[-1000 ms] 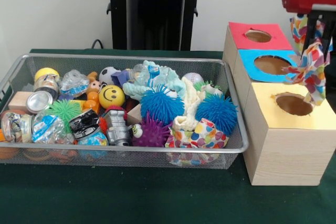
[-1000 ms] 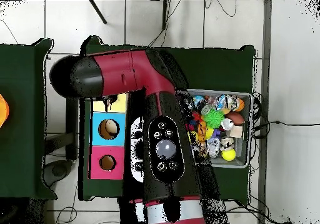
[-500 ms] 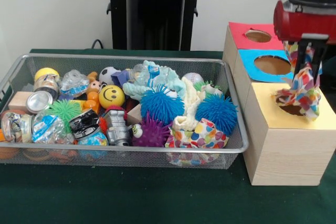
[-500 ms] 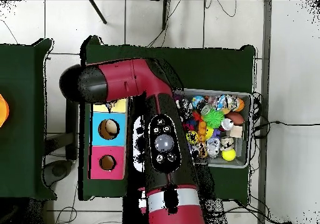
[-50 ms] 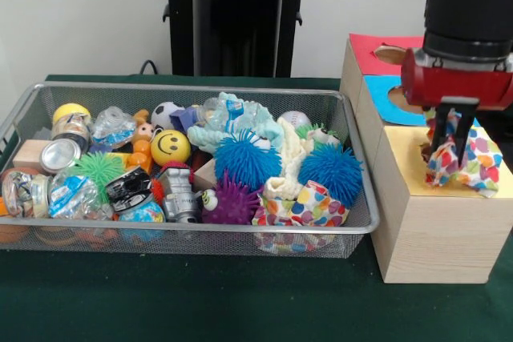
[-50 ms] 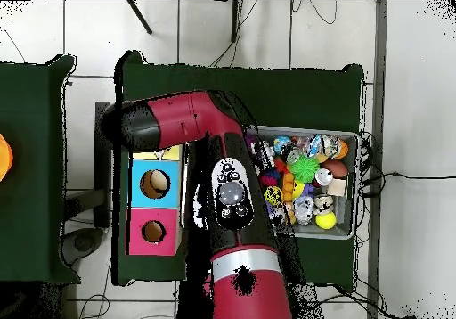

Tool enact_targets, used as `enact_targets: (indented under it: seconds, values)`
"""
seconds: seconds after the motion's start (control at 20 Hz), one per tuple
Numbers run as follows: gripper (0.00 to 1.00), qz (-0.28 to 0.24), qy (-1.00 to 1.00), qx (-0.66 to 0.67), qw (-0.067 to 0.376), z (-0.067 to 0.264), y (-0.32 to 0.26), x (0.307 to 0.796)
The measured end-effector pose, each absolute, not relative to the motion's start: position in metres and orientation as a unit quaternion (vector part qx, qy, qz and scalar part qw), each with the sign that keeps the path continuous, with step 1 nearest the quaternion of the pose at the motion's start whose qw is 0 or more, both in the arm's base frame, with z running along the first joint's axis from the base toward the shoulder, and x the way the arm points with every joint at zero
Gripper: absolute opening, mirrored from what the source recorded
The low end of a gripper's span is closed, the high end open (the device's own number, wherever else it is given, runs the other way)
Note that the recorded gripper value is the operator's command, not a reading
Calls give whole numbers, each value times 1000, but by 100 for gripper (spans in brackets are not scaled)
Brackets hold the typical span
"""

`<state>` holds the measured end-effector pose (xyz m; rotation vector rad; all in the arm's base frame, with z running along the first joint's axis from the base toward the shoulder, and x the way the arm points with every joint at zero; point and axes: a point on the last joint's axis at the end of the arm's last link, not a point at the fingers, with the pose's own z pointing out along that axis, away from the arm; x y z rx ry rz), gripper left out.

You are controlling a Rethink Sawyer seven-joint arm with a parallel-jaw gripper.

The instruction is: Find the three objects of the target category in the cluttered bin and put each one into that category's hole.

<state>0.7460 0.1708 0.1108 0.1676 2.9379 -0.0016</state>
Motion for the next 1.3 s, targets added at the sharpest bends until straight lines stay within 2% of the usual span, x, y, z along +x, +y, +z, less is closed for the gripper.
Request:
enact_targets:
  seconds: [0.35,1.3]
  values:
    - [0,-8,994,47,98,80,167,740]
    - [0,-23,993,29,108,90,184,733]
